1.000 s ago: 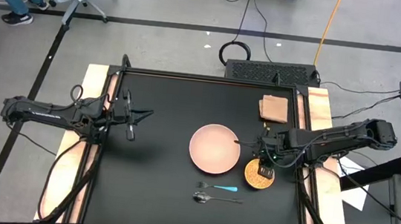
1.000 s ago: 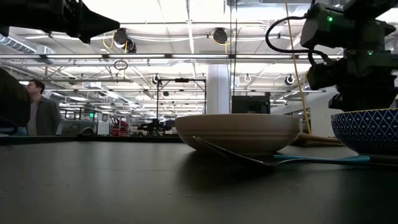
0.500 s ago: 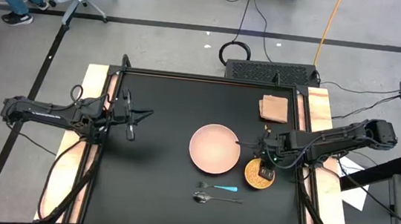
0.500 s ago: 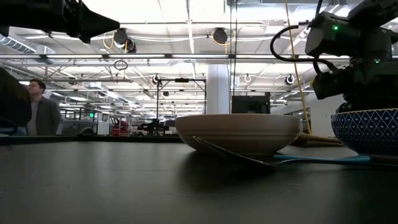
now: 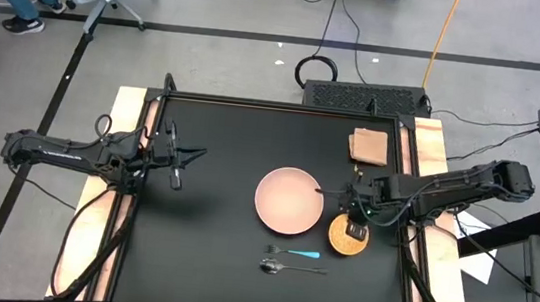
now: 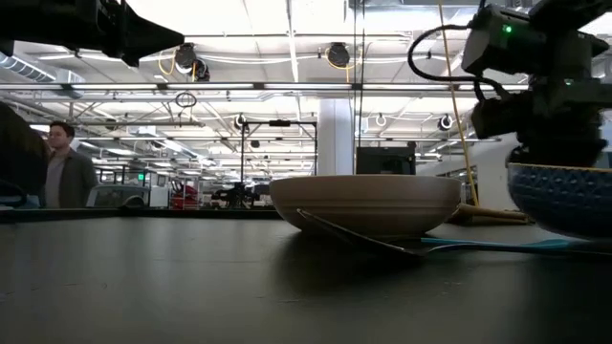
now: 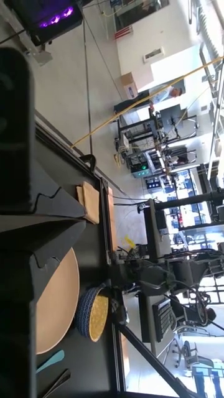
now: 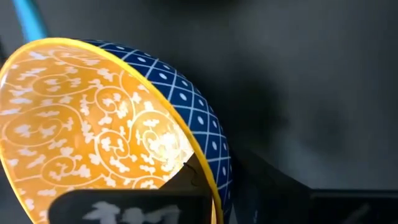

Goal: Set table place
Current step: Put the yellow bowl on the brown plate

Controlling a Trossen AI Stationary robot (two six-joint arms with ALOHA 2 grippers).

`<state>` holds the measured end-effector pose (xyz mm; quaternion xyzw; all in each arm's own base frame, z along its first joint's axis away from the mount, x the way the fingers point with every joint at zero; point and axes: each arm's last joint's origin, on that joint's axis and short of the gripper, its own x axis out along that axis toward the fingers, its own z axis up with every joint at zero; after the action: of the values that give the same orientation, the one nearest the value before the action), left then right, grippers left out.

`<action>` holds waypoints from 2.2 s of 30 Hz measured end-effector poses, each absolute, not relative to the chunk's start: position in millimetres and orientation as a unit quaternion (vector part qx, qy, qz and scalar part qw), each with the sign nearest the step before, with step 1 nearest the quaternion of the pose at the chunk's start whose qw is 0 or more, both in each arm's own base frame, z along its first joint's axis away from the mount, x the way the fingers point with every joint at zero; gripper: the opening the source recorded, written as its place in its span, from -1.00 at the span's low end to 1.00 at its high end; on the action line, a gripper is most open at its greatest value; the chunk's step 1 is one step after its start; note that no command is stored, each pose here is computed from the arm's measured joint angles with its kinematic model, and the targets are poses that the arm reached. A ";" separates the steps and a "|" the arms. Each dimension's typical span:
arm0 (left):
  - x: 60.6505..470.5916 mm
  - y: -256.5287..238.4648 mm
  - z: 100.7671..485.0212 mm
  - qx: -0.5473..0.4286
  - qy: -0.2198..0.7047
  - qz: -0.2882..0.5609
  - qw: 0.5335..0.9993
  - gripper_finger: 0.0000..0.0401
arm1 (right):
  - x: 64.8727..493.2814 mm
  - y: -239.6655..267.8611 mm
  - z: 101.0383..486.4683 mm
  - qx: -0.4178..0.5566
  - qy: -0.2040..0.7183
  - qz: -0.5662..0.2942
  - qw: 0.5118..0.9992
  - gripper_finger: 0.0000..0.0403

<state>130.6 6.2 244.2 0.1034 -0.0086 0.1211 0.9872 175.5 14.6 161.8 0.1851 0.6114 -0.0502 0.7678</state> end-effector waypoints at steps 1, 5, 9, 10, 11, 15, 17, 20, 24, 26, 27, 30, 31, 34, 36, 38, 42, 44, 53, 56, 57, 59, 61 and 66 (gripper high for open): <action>130.6 6.2 244.2 0.103 -0.008 0.121 0.987 -0.87 | 177.4 14.2 165.4 0.182 0.608 -0.054 0.771 -0.93; 130.6 6.2 244.1 0.103 -0.008 0.121 0.987 -0.87 | 186.8 14.9 181.1 0.180 0.589 -0.043 0.786 -0.93; 130.6 6.3 244.1 0.103 -0.008 0.121 0.987 -0.87 | 191.5 12.9 196.5 0.181 0.586 -0.052 0.788 -0.93; 130.6 6.2 244.1 0.103 -0.008 0.121 0.987 -0.87 | 192.6 12.0 201.2 0.183 0.585 -0.053 0.788 -0.93; 130.6 6.2 244.1 0.103 -0.008 0.121 0.987 -0.87 | 193.9 11.1 206.3 0.185 0.584 -0.053 0.789 -0.93; 130.6 6.2 244.1 0.107 -0.008 0.121 0.987 -0.87 | 200.2 4.6 228.5 0.190 0.581 -0.060 0.789 -0.93; 130.6 6.2 244.2 0.109 -0.008 0.121 0.987 -0.87 | 206.0 1.3 239.5 0.189 0.579 -0.062 0.791 -0.93; 130.6 6.2 244.2 0.110 -0.008 0.121 0.987 -0.87 | 216.6 -4.0 252.6 0.182 0.589 -0.063 0.785 -0.93; 130.6 6.2 244.2 0.110 -0.008 0.121 0.987 -0.87 | 237.5 -12.2 261.2 0.165 0.611 -0.058 0.772 -0.93; 130.6 6.2 244.2 0.110 -0.008 0.121 0.987 -0.87 | 250.3 -16.4 262.1 0.155 0.621 -0.053 0.766 -0.93; 130.6 6.2 244.2 0.110 -0.008 0.121 0.987 -0.87 | 256.8 -18.6 261.7 0.150 0.626 -0.050 0.764 -0.93; 130.6 6.2 244.2 0.110 -0.008 0.121 0.987 -0.87 | 278.8 -26.0 259.6 0.131 0.634 -0.036 0.761 -0.93; 130.6 6.2 244.2 0.110 -0.008 0.121 0.987 -0.87 | 285.7 -28.9 259.5 0.125 0.634 -0.031 0.763 -0.93; 130.6 6.3 244.2 0.110 -0.008 0.121 0.987 -0.87 | 306.0 -39.1 254.3 0.109 0.638 -0.020 0.762 -0.93; 130.6 6.3 244.2 0.110 -0.008 0.121 0.987 -0.87 | 317.2 -46.0 248.9 0.104 0.643 -0.014 0.759 -0.93; 130.6 6.2 244.2 0.110 -0.008 0.121 0.987 -0.87 | 325.7 -52.4 243.5 0.107 0.645 0.004 0.756 -0.93; 130.6 6.3 244.2 0.110 -0.008 0.121 0.986 -0.87 | 336.3 -63.8 232.5 0.121 0.638 0.031 0.760 -0.93; 130.6 6.2 244.2 0.110 -0.008 0.121 0.987 -0.87 | 340.0 -69.0 227.6 0.129 0.630 0.044 0.764 -0.93; 130.6 6.2 244.2 0.110 -0.007 0.121 0.986 -0.87 | 345.9 -79.7 222.4 0.123 0.609 0.054 0.782 -0.93; 130.6 6.2 244.1 0.116 -0.007 0.121 0.986 -0.87 | 347.7 -79.6 222.4 0.122 0.602 0.059 0.787 -0.93; 130.6 6.3 244.2 0.120 -0.006 0.121 0.985 -0.87 | 347.8 -79.2 222.5 0.125 0.600 0.067 0.787 -0.93; 130.5 6.6 244.2 0.124 -0.005 0.127 0.984 -0.87 | 348.2 -78.5 223.0 0.127 0.594 0.084 0.790 -0.93; 130.4 7.0 244.1 0.124 -0.004 0.134 0.983 -0.87 | 349.8 -79.0 223.4 0.124 0.587 0.085 0.795 -0.93; 130.4 7.0 244.2 0.124 -0.004 0.135 0.983 -0.87 | 349.1 -85.3 223.4 0.133 0.585 0.073 0.797 -0.93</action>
<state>130.4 7.0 244.2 0.1238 -0.0040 0.1353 0.9830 349.1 -85.3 223.4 0.1333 0.5845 0.0733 0.7970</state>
